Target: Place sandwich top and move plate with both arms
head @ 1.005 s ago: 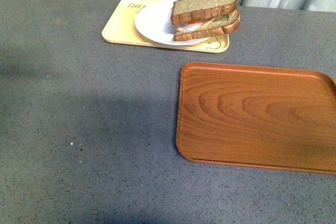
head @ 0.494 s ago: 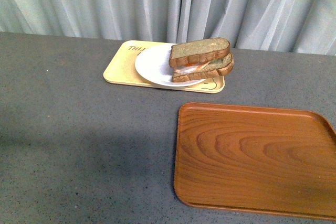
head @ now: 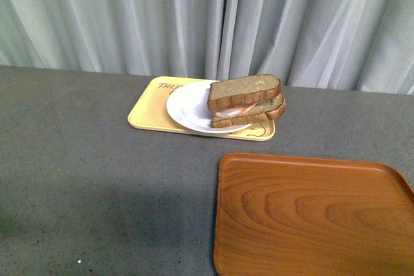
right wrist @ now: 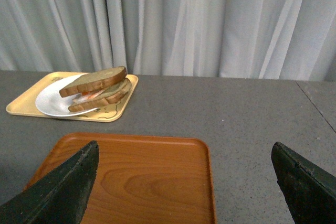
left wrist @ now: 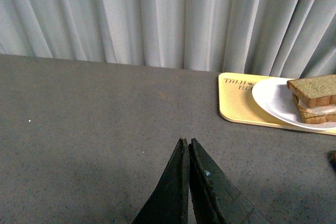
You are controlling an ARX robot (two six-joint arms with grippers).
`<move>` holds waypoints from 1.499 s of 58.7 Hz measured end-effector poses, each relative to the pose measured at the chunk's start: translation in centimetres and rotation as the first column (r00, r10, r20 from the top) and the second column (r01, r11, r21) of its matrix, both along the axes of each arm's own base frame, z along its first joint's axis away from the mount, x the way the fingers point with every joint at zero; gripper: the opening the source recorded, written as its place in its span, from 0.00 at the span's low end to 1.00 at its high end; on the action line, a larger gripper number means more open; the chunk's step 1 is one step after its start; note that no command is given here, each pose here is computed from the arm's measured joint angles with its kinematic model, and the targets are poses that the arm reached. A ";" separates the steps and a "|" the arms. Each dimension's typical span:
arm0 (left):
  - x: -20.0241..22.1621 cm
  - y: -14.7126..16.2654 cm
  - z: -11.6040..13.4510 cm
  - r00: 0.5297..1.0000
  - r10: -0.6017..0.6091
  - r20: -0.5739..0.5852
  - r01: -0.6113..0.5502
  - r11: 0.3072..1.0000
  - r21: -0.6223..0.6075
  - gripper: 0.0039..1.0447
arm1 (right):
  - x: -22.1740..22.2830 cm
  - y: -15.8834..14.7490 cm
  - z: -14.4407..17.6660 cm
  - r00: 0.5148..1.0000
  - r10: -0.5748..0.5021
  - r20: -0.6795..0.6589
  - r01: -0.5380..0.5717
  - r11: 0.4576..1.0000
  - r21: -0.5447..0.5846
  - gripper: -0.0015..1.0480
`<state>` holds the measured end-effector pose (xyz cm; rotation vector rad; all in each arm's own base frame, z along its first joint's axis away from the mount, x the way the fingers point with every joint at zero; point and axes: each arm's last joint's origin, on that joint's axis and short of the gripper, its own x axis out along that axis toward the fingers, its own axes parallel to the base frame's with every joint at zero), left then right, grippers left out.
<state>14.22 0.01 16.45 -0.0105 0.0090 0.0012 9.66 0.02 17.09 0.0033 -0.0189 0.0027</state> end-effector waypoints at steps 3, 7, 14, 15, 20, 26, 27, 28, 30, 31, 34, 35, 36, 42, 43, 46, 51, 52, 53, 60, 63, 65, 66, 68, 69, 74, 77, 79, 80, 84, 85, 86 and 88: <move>-0.2 0.0 0.1 1.000 0.000 0.004 0.000 1.000 0.000 0.01 | 0.0 0.0 0.0 1.000 0.000 0.000 0.000 1.000 0.000 0.91; -0.5 0.0 0.3 1.000 0.000 0.010 0.000 1.000 0.000 0.01 | 0.0 0.0 0.0 1.000 0.000 0.000 0.000 1.000 0.000 0.91; -1.0 0.0 0.5 1.000 0.000 0.016 0.000 1.000 0.000 0.01 | 0.0 0.0 0.0 1.000 0.000 0.000 0.000 1.000 0.000 0.91; -1.1 0.0 0.5 1.000 0.000 0.017 0.000 1.000 0.000 0.01 | 0.0 0.0 0.0 1.000 0.000 0.000 0.000 1.000 0.000 0.91; -1.4 0.0 0.6 1.000 0.000 0.019 0.000 1.000 0.000 0.01 | 0.0 0.0 0.0 1.000 0.000 0.000 0.000 1.000 0.000 0.91; -1.9 0.0 0.7 1.000 0.000 0.023 0.000 1.000 0.000 0.01 | 0.0 0.0 0.0 1.000 0.000 0.000 0.000 1.000 0.000 0.91; -1.9 0.0 0.7 1.000 0.000 0.023 0.000 1.000 0.000 0.01 | 0.0 0.0 0.0 1.000 0.000 0.000 0.000 1.000 0.000 0.91; -2.0 0.0 0.7 1.000 0.000 0.024 0.000 1.000 0.000 0.01 | 0.0 0.0 0.0 1.000 0.000 0.000 0.000 1.000 0.000 0.91; -2.1 0.0 0.7 1.000 0.000 0.024 0.000 1.000 0.000 0.01 | 0.0 0.0 0.0 1.000 0.000 0.000 0.000 1.000 0.000 0.91; -2.1 0.0 0.7 1.000 0.000 0.024 0.000 1.000 0.000 0.01 | 0.0 0.0 0.0 1.000 0.000 0.000 0.000 1.000 0.000 0.91; -2.3 0.0 0.7 1.000 0.000 0.025 0.000 1.000 0.000 0.01 | 0.0 0.0 0.0 1.000 0.000 0.000 0.000 1.000 0.000 0.91; -2.3 0.0 0.7 1.000 0.000 0.025 0.000 1.000 0.000 0.01 | 0.0 0.0 0.0 1.000 0.000 0.000 0.000 1.000 0.000 0.91; -2.4 0.0 0.7 1.000 0.000 0.024 0.000 1.000 0.000 0.01 | 0.0 0.0 0.0 1.000 0.000 0.000 0.000 1.000 0.000 0.91; -2.7 0.0 0.7 1.000 0.000 0.025 0.000 1.000 0.000 0.01 | 0.0 0.0 0.0 1.000 0.000 0.000 0.000 1.000 0.000 0.91; -2.7 0.0 0.7 1.000 0.000 0.025 0.000 1.000 0.000 0.01 | 0.0 0.0 0.0 1.000 0.000 0.000 0.000 1.000 0.000 0.91; -2.9 0.0 0.7 1.000 0.000 0.025 0.000 1.000 0.000 0.01 | 0.0 0.0 0.0 1.000 0.000 0.000 0.000 1.000 0.000 0.91; -3.1 0.0 0.7 1.000 0.000 0.026 0.000 1.000 0.000 0.01 | 0.0 0.0 0.0 1.000 0.000 0.000 0.000 1.000 0.000 0.91; -3.1 0.0 0.7 1.000 0.000 0.026 0.000 1.000 0.000 0.01 | 0.0 0.0 0.0 1.000 0.000 0.000 0.000 1.000 0.000 0.91; -3.1 0.0 0.7 1.000 0.000 0.025 0.000 1.000 0.000 0.01 | 0.0 0.0 0.0 1.000 0.000 0.000 0.000 1.000 0.000 0.91; -3.3 0.0 0.7 1.000 0.000 0.026 0.000 1.000 0.000 0.01 | 0.0 0.0 0.0 1.000 0.000 0.000 0.000 1.000 0.000 0.91; -3.4 0.0 0.7 1.000 0.000 0.025 0.000 1.000 0.000 0.01 | 0.0 0.0 0.0 1.000 0.000 0.000 0.000 1.000 0.000 0.91; -3.6 0.0 0.6 1.000 0.000 0.016 0.000 1.000 0.000 0.01 | 0.0 0.0 0.0 1.000 0.000 0.000 0.000 1.000 0.000 0.91; -3.7 0.0 0.5 1.000 0.000 0.008 0.000 1.000 0.000 0.01 | 0.0 0.0 0.0 1.000 0.000 0.000 0.000 1.000 0.000 0.91; -4.1 0.0 0.3 1.000 0.000 -0.003 0.000 1.000 0.000 0.01 | 0.0 0.0 0.0 1.000 0.000 0.000 0.000 1.000 0.000 0.91; -4.2 0.0 0.2 1.000 0.001 -0.007 -0.001 1.000 0.000 0.01 | 0.0 0.0 0.0 1.000 -0.001 0.000 0.001 1.000 0.000 0.91; -4.4 0.0 0.3 1.000 -0.001 0.012 0.001 1.000 0.001 0.01 | 0.0 0.0 0.0 1.000 0.000 0.000 0.000 1.000 0.000 0.91; -4.4 0.0 0.3 1.000 0.000 0.006 0.000 1.000 0.001 0.01 | 0.0 0.0 0.0 1.000 0.000 0.000 0.000 1.000 0.000 0.91; -4.4 0.0 0.3 1.000 0.000 0.008 0.000 1.000 0.001 0.01 | 0.0 0.0 0.0 1.000 0.000 0.000 0.000 1.000 0.000 0.91; -4.4 0.0 0.3 1.000 0.000 0.007 0.000 1.000 0.001 0.01 | 0.0 0.0 0.0 1.000 0.000 0.000 0.000 1.000 0.000 0.91; -4.4 0.0 0.3 1.000 -0.001 0.008 0.001 1.000 0.001 0.01 | 0.0 0.0 0.0 1.000 0.000 0.000 0.000 1.000 0.000 0.91; -4.4 0.0 0.3 1.000 -0.001 0.008 0.001 1.000 0.001 0.01 | 0.0 0.0 0.0 1.000 0.000 0.000 0.000 1.000 0.000 0.91; -4.4 0.0 0.3 1.000 0.000 0.008 0.000 1.000 0.001 0.01 | 0.0 0.0 0.0 1.000 0.000 0.000 0.000 1.000 0.000 0.91; -4.4 0.0 0.3 1.000 -0.001 0.008 0.001 1.000 0.001 0.01 | 0.0 0.0 0.0 1.000 0.000 0.000 0.000 1.000 0.000 0.91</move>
